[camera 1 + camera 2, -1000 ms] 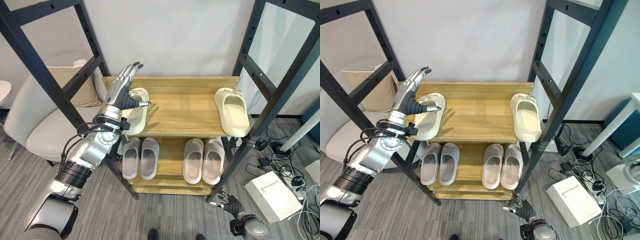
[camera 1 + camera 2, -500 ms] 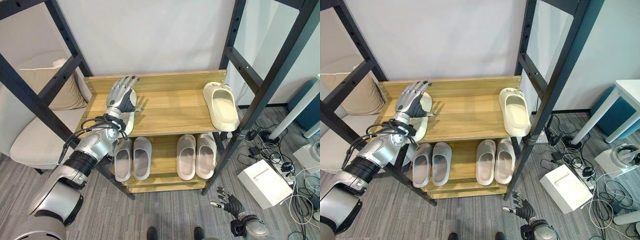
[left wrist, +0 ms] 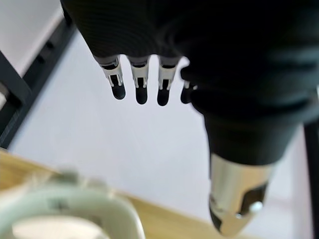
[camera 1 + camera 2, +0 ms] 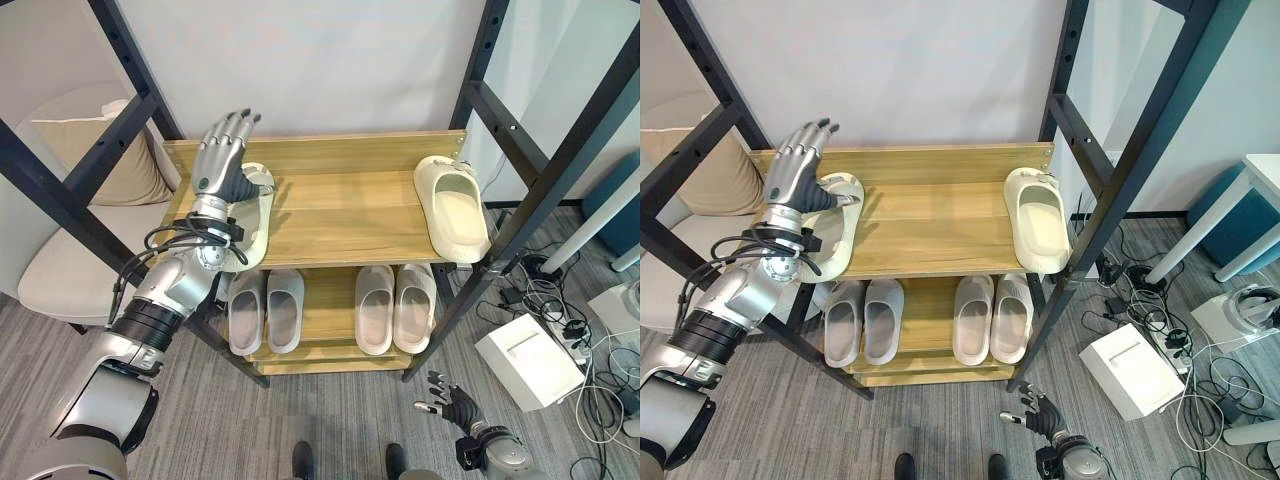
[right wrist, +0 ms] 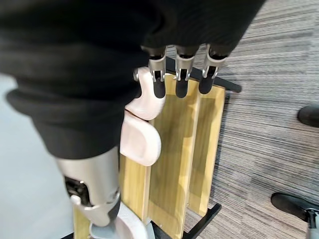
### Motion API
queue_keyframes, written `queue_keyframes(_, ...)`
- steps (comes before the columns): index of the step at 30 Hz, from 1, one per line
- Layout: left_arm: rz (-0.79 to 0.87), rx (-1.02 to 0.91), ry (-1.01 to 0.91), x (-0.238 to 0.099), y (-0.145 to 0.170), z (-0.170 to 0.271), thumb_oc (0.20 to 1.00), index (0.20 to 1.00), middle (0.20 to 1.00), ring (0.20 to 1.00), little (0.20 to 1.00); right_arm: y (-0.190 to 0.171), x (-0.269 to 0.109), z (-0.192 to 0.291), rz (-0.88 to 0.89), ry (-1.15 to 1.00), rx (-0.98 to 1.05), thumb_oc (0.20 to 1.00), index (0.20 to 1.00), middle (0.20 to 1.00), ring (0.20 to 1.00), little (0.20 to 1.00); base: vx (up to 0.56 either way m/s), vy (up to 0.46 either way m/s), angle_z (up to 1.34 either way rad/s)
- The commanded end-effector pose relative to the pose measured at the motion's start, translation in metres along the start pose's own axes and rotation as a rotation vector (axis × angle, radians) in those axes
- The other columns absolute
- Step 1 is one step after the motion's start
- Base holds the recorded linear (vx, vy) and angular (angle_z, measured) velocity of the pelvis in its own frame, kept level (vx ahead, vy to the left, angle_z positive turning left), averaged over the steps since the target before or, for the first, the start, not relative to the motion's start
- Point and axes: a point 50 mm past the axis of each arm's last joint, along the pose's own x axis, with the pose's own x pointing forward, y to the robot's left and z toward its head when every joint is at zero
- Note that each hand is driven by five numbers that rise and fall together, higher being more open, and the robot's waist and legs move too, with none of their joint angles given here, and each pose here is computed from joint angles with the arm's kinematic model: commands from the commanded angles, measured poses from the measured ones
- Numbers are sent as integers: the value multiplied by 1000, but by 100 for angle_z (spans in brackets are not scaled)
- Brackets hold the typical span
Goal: Arrange the slippers neatly on the shoe rack.
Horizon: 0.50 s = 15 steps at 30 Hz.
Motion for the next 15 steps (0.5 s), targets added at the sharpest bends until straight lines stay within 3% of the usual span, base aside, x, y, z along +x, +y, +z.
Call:
queue_keyframes(1, 169, 41, 5, 19, 38, -11, 1000, 1000, 1000, 1000, 1000, 3, 4, 21, 24, -107, -3, 1000, 1000, 1000, 1000, 1000, 0, 0, 0)
queue_keyframes(7, 113, 146, 48, 16, 39, -30, 1000, 1000, 1000, 1000, 1000, 1, 3, 19, 24, -102, -5, 1000, 1000, 1000, 1000, 1000, 6, -5, 2)
queue_keyframes(15, -64, 237, 84, 8, 8, -41, 1000, 1000, 1000, 1000, 1000, 1, 0, 13, 15, -87, 7, 1000, 1000, 1000, 1000, 1000, 0, 0, 0)
